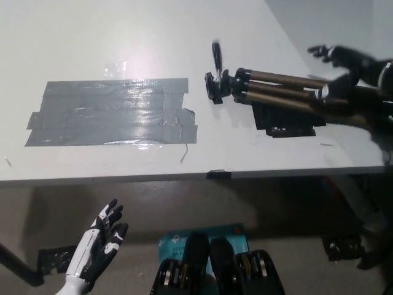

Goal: A person hands a tripod to the robot which it grabs with its right hand and places in the middle of the table in front of it

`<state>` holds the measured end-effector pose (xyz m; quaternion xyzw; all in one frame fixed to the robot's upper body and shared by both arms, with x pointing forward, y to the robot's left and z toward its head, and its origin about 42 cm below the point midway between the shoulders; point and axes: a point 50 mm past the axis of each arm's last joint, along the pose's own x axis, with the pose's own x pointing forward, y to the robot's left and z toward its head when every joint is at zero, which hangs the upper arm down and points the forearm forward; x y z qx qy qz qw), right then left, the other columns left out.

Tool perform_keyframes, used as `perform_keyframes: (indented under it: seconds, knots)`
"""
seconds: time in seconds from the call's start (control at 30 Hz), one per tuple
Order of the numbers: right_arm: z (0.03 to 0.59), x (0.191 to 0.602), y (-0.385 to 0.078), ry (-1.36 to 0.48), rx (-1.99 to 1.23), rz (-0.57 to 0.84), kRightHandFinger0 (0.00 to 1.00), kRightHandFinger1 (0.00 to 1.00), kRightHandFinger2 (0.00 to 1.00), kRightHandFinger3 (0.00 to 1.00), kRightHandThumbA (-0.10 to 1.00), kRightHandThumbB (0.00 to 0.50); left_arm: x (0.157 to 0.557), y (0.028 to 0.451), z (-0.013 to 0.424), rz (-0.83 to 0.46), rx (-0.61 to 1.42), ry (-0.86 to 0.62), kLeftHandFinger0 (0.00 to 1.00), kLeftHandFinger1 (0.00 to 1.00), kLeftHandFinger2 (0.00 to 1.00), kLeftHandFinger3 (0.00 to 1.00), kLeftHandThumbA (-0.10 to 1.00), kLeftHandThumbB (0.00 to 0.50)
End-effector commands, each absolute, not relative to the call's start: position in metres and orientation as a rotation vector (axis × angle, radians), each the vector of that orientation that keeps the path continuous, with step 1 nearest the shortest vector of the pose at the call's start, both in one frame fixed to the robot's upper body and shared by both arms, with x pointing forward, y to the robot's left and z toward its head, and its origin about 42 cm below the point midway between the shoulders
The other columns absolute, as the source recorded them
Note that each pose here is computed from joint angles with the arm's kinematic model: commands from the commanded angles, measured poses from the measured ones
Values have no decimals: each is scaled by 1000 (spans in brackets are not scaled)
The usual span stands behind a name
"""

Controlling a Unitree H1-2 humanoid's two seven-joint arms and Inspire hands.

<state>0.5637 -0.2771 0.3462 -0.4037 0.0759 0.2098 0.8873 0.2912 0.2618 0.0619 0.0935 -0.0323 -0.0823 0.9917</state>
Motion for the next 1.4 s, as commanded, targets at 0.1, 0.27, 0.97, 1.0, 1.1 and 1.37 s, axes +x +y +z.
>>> perform_keyframes:
  seconds: [0.1,0.27,0.97,1.0,1.1,1.37]
  knots:
    - [654,480,-294,-316,-582,706,1000,1000,1000,1000,829,500,309,263,88,-203,193,-149,1000,1000,1000,1000,679,320]
    - [654,474,-297,-426,-599,620,1000,1000,1000,1000,905,500,310,261,89,-204,207,-156,998,1000,1000,1000,693,327]
    - [494,224,-296,-1183,-522,436,1000,1000,1000,1000,916,482,309,265,85,-201,191,-163,1000,1000,1000,1000,879,299]
    - [484,220,-295,-1212,-504,434,1000,1000,1000,1000,918,483,308,266,84,-200,193,-161,1000,1000,1000,1000,881,298]
    - [439,205,-281,-1217,-434,361,1000,1000,1000,1000,957,500,305,265,81,-203,192,-158,1000,1000,1000,1000,887,274]
    - [364,193,-244,-1081,-212,405,1000,1000,1000,1000,848,500,302,265,77,-202,175,-147,1000,1000,1000,1000,864,286]
